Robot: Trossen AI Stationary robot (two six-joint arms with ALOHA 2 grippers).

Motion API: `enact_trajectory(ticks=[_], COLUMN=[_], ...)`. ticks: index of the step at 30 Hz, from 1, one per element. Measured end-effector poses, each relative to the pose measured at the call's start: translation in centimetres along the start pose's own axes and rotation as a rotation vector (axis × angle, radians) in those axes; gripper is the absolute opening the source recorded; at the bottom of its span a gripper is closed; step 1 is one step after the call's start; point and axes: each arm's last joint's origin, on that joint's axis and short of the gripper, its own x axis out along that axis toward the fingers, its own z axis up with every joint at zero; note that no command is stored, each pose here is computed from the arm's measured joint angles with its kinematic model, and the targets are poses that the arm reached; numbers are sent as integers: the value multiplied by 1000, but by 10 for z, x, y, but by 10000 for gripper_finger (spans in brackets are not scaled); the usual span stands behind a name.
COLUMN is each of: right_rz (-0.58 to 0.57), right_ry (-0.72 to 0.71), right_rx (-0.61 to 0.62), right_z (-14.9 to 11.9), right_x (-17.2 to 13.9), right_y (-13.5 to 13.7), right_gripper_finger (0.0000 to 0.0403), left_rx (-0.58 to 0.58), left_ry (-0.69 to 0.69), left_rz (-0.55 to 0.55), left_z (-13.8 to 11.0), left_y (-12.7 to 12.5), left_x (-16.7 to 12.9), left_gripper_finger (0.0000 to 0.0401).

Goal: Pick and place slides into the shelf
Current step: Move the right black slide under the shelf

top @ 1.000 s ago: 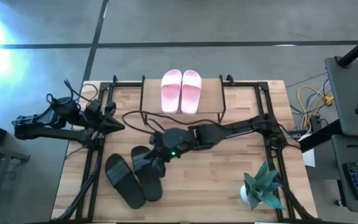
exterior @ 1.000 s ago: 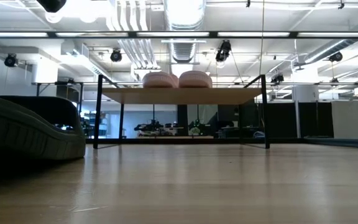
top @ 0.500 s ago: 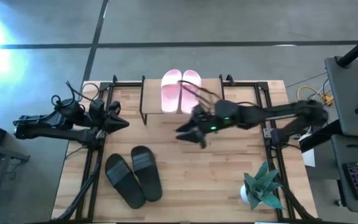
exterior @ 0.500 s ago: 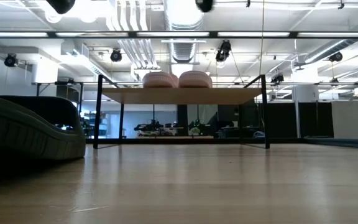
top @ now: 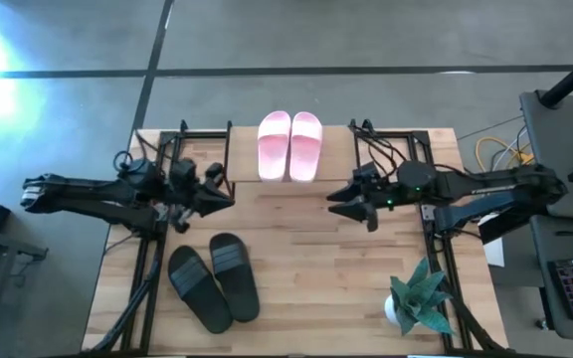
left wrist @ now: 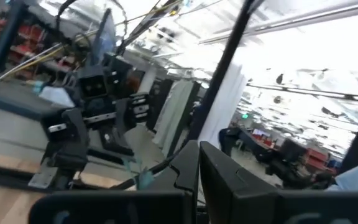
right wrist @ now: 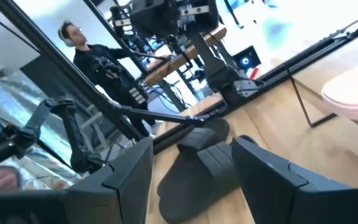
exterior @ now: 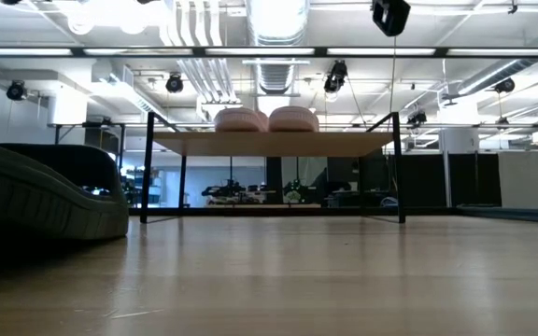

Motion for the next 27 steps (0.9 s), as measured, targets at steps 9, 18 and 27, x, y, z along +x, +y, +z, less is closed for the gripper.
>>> enact_trajectory(ticks=[9,18,27], right_rz=[-13,-24,156], right_ry=[22,41,193], right_rx=[-20,-29,-121], right_z=[-5,-6,-7], right_x=[0,-1,-7], right_y=[-3,-4,-21], right_gripper_finger=[210,210,210], left_rx=[-6,95,40], left_ry=[378,702,1047], left_rz=[520,794,968], left_z=[-6,8,-28], left_y=[4,-26,-53], left_x=[6,16,28], left_gripper_finger=[0,0,0])
